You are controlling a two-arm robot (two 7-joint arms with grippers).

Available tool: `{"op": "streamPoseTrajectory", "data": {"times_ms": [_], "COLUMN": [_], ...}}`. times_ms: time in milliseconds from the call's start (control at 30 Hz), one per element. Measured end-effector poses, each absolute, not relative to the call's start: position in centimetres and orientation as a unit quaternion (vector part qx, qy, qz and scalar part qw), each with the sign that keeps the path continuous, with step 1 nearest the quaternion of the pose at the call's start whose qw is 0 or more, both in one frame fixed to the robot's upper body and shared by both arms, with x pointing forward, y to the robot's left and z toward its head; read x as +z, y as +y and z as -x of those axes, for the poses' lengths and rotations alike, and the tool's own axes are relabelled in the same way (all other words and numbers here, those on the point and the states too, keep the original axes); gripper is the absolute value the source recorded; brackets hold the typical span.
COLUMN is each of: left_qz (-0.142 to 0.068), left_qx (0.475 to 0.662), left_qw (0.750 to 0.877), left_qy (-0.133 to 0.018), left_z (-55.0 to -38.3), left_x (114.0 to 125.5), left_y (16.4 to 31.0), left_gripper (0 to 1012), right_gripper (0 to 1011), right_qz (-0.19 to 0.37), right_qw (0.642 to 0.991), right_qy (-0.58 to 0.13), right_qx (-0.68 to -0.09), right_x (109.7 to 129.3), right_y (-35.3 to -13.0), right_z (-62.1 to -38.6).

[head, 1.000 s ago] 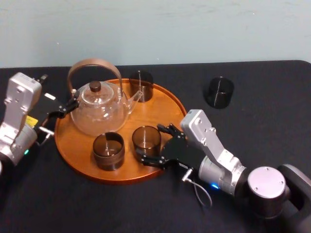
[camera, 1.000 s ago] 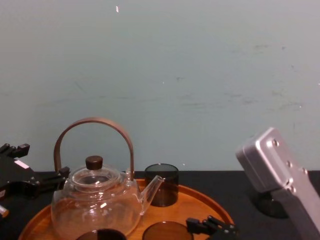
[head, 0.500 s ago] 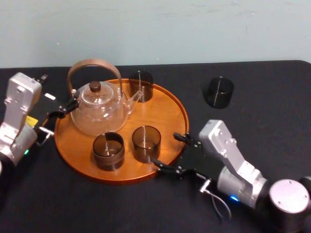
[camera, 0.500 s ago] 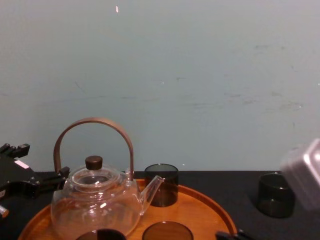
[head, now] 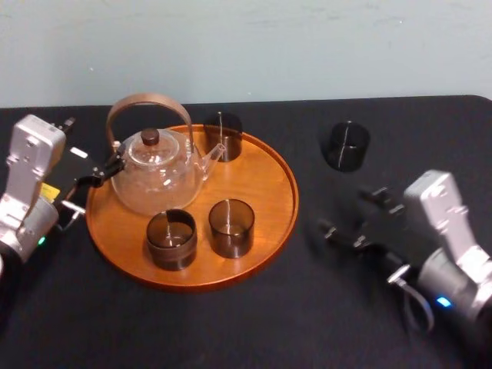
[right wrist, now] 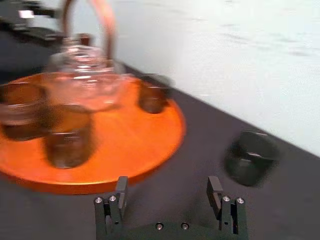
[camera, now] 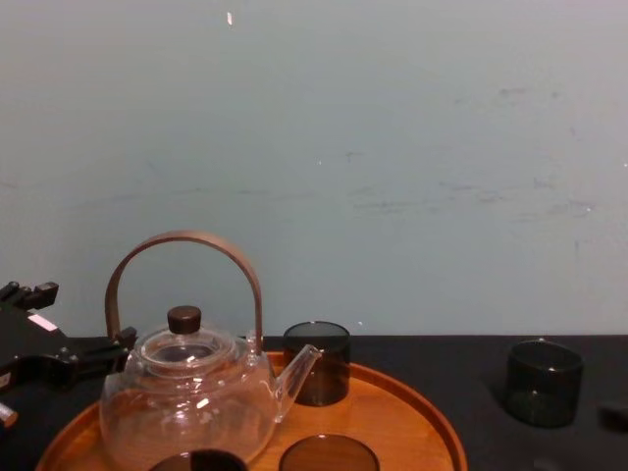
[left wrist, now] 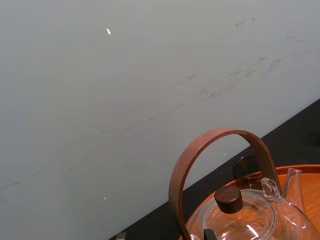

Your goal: Pick up the glass from the table and place it on the tray.

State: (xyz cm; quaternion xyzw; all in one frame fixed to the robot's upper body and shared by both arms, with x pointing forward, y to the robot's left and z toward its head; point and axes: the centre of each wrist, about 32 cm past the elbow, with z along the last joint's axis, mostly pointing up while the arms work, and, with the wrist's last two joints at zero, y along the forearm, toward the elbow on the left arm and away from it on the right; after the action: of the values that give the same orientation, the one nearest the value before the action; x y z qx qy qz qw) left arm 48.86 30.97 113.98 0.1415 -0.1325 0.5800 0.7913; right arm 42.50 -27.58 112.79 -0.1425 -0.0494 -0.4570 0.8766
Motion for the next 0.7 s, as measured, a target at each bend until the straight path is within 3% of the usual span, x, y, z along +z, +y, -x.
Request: {"op": "streamPoseTrajectory", "data": {"times_ms": [333, 700], "left_qz": [-0.142, -0.141], "left_qx": [0.580, 0.580], "left_qw": [0.791, 0.791], "left_qy": [-0.132, -0.132], "left_z": [-48.9, -48.9], "left_x": [114.0, 114.0], "left_y": [31.0, 31.0], "left_gripper": [1010, 1010], "right_gripper": [1002, 1002], "right_qz": [0.129, 0.125], "right_qw": [0.836, 0.822], "right_qy": [-0.040, -0.026], "right_qx": [-0.532, -0.556], "right_x": [113.7, 114.0], "right_y": [-31.0, -31.3], "right_z": [-44.4, -47.3]}}
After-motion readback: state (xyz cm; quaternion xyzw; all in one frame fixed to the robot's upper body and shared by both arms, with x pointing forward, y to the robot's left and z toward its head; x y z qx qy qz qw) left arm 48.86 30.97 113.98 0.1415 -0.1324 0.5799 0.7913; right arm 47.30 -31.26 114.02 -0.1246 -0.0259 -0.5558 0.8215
